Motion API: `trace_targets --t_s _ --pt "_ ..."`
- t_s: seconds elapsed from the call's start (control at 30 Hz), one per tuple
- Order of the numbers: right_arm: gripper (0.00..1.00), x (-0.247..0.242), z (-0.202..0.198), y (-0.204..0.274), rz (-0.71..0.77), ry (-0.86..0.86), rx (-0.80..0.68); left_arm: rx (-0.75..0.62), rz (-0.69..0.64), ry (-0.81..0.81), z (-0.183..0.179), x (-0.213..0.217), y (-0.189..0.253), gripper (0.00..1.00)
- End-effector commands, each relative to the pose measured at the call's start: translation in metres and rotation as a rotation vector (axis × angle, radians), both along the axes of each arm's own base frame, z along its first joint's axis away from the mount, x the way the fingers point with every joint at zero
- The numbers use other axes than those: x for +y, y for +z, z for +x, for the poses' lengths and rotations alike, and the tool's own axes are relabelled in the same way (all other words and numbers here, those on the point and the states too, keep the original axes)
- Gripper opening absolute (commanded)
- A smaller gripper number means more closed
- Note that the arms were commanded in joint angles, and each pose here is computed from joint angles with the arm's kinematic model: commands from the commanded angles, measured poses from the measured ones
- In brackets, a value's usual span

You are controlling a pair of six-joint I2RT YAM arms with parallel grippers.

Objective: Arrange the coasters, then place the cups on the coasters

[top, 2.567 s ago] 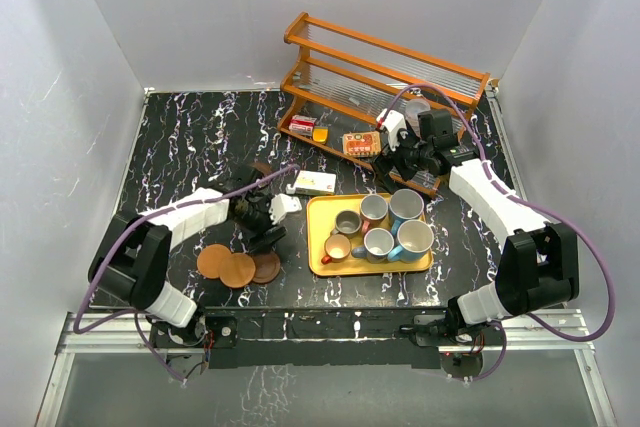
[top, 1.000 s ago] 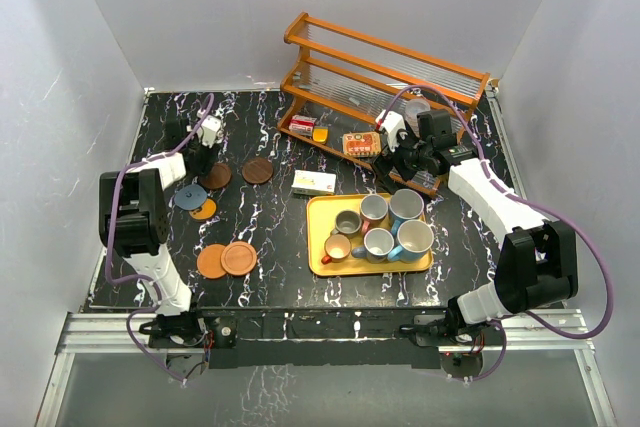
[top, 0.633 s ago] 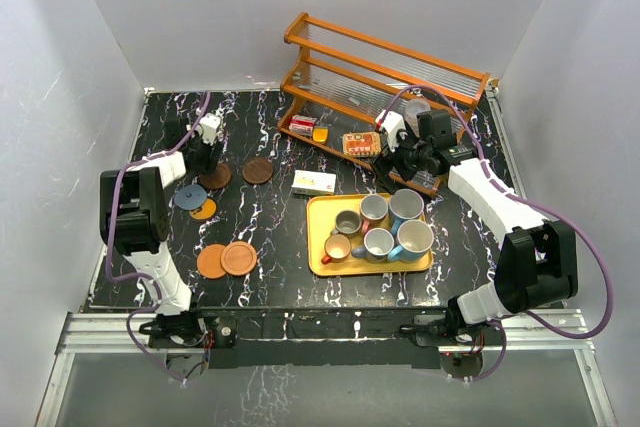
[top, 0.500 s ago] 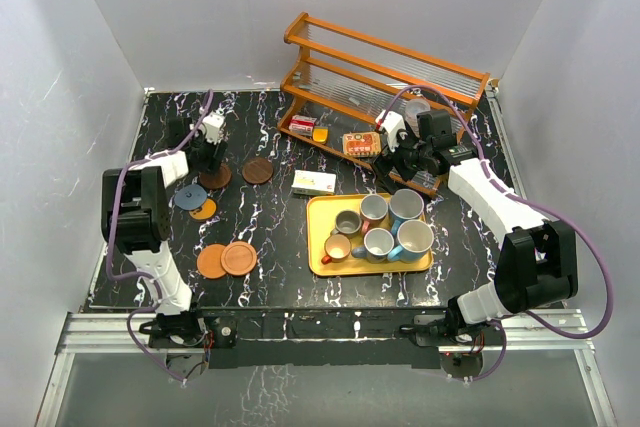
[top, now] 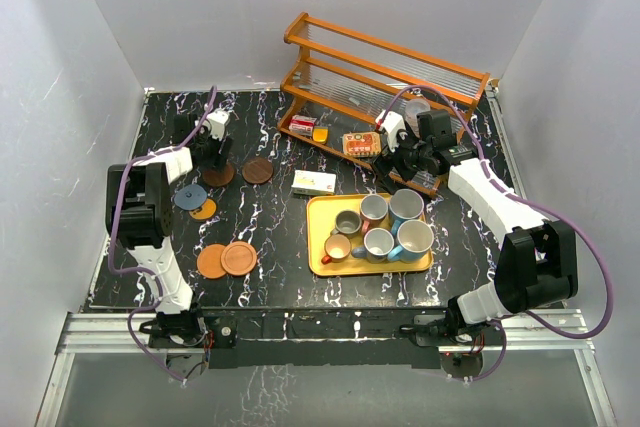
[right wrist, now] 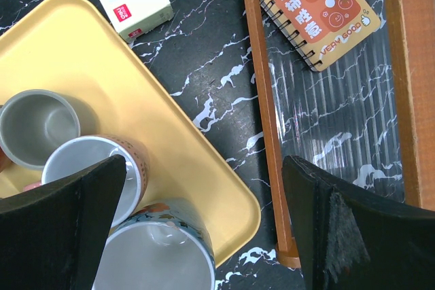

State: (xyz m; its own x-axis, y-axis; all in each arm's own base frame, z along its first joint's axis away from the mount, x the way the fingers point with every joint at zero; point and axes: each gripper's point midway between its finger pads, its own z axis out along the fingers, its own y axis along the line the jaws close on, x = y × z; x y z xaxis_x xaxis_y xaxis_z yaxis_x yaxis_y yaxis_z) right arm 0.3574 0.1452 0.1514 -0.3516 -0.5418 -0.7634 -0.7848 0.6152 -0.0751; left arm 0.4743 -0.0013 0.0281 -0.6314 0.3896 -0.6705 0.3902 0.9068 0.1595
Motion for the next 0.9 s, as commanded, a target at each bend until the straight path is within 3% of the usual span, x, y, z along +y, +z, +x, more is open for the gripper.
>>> trace_targets --t_s 0.0,0.4,0.6,0.87 --pt "0.98 0.000 0.010 0.013 0.012 0.002 -0.058 0.265 -0.041 -0.036 -0.056 -0.017 -0.058 0.67" --pt "0.98 0.001 0.010 0.017 0.017 0.005 -0.062 0.176 -0.011 -0.072 -0.063 -0.013 0.004 0.71" --pt "0.98 0.002 0.008 0.019 0.025 0.013 -0.064 0.216 0.028 -0.106 -0.099 -0.004 0.025 0.73" --pt "0.98 0.005 0.007 0.019 0.033 0.024 -0.060 0.301 0.009 -0.022 -0.144 0.026 0.026 0.72"
